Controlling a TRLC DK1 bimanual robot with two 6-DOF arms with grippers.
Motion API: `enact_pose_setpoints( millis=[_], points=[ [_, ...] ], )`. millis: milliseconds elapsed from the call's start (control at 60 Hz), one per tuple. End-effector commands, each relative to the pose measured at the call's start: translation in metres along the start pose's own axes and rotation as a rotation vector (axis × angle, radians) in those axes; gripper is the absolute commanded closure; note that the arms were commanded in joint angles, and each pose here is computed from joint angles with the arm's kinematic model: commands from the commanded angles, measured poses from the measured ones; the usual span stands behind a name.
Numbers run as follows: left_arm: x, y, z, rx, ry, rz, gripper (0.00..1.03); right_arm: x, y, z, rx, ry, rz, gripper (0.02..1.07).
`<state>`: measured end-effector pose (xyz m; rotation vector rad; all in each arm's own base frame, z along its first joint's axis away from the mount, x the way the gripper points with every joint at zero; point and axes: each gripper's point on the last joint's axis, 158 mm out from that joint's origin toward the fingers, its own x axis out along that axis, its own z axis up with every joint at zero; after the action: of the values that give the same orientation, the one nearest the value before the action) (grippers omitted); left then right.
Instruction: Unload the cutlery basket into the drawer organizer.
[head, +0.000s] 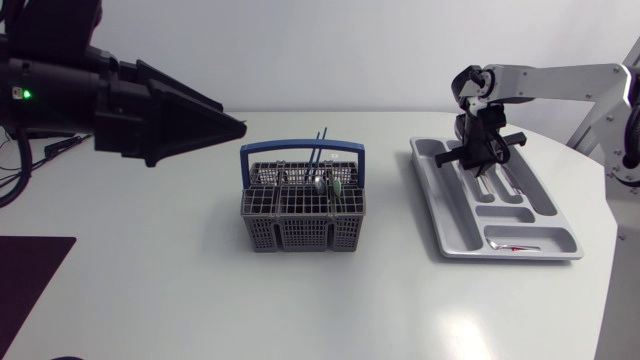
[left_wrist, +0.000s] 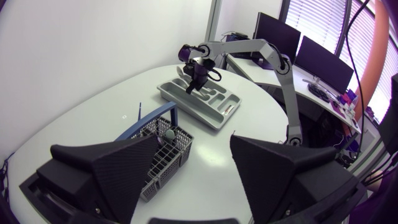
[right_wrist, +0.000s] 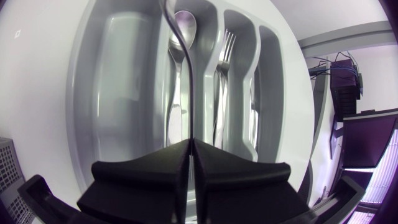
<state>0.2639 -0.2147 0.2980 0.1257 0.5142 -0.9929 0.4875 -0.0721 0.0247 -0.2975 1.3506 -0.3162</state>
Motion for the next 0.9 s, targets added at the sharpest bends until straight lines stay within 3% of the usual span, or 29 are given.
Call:
enact_pose_setpoints(
  millis=[0, 367, 433, 500, 600, 633, 883],
  points=[
    [-0.003, -0.002, -0.007, 0.008, 0.008, -0.004, 0.23, 0.008, -0.002, 0.003, 0.027, 0.020, -0.017, 1.01],
    [-0.006, -0.004, -0.008, 0.007, 0.011, -0.005, 0.23, 0.031, -0.004, 0.008, 0.021, 0.078, -0.032, 0.98],
    [-0.007, -0.005, -0.007, 0.010, 0.008, -0.005, 0.23, 0.034, -0.004, 0.007, 0.016, 0.092, -0.038, 0.81],
    [-0.007, -0.005, -0.006, 0.010, 0.007, -0.005, 0.23, 0.032, 0.001, 0.002, 0.000, 0.107, -0.036, 0.50],
    [-0.006, -0.006, -0.005, 0.009, 0.008, -0.010, 0.23, 0.017, 0.008, 0.004, -0.011, 0.089, -0.012, 0.13],
    [-0.006, -0.007, -0.004, 0.010, 0.007, -0.011, 0.23, 0.010, 0.008, 0.005, -0.011, 0.077, -0.008, 0.06],
    [-0.009, -0.005, 0.000, 0.011, -0.002, -0.003, 0.23, -0.074, 0.017, 0.013, -0.020, -0.138, 0.091, 0.06]
  ],
)
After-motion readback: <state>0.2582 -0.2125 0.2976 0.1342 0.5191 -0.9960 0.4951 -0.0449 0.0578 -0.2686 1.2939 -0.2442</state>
